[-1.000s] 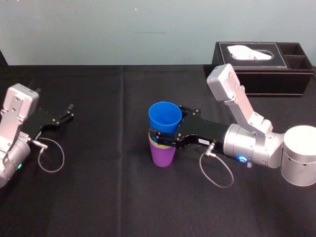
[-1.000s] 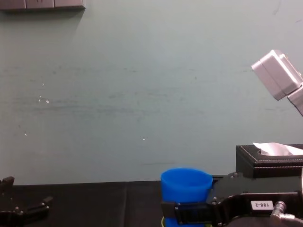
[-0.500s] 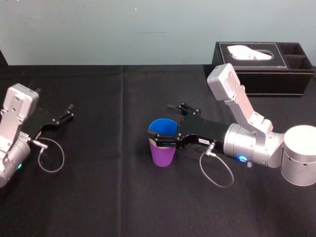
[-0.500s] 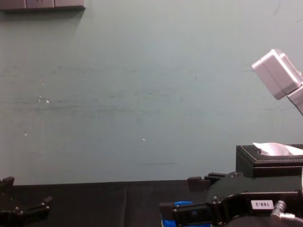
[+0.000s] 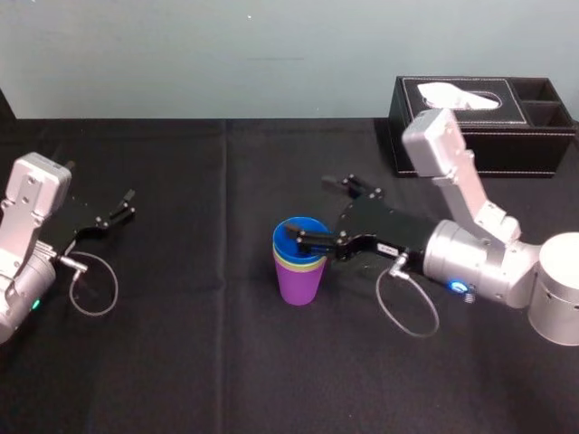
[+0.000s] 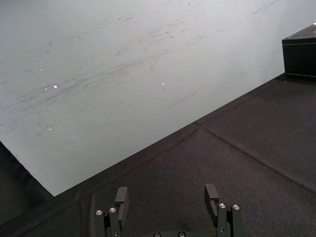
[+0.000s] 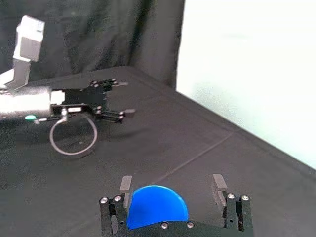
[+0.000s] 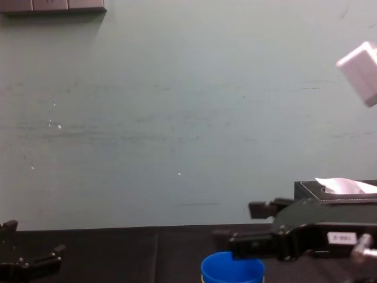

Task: Stack the three plastic cups sequentially using one hand.

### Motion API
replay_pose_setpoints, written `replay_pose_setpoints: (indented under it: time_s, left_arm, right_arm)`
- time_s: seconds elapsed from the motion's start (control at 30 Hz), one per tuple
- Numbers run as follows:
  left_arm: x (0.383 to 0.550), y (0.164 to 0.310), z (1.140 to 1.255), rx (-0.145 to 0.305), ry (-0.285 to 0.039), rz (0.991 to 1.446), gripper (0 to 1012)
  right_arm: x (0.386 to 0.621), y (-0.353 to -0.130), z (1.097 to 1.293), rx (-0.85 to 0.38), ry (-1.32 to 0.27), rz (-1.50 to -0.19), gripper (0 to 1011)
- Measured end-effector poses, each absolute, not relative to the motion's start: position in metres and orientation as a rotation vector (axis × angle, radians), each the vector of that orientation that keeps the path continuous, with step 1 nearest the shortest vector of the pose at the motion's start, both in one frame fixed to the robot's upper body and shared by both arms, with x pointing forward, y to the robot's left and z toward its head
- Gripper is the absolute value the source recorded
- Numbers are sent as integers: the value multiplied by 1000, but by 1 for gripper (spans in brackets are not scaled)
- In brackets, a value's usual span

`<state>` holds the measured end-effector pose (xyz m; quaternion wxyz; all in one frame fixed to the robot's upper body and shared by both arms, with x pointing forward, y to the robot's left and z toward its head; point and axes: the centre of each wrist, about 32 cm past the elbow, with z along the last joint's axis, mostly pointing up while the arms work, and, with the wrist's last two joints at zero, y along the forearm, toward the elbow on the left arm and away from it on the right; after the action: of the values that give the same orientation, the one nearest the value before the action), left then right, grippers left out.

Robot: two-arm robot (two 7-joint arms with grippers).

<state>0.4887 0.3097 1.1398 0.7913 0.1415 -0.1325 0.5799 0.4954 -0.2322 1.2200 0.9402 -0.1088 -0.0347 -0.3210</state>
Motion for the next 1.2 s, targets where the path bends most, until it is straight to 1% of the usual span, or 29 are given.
replay_pose_setpoints:
  time_s: [0.2,0.5,0.73,0.77,0.93,0.97,1.07,1.2]
  left_arm:
    - [489,310,1140,304,-285,1248,1011]
    - [489,310,1140,304,-285,1248,1011]
    - [489,310,1140,304,-285,1248,1011]
    - [489,310,1140,304,-285,1248,1011]
    - [489,310,1140,304,-285,1248,1012]
    - [489,310,1140,305,-285,1248,1011]
    - [489,310,1140,304,-285,1248,1011]
    - [489,310,1140,304,-285,1248,1011]
  right_arm:
    - [488,-248,1223,-214,-81,-724,1003]
    - [479,-271,1217,-214,-74,-820,1003]
    - [473,-291,1204,-259,-61,-913,1003]
    - [473,-291,1204,-259,-61,-913,1003]
    - [471,-304,1187,-316,-38,-972,1003]
    - [471,-304,1187,-316,-38,-972,1003]
    - [472,-310,1176,-342,-14,-993,1003]
    - [472,-310,1176,-343,-11,-995,1003]
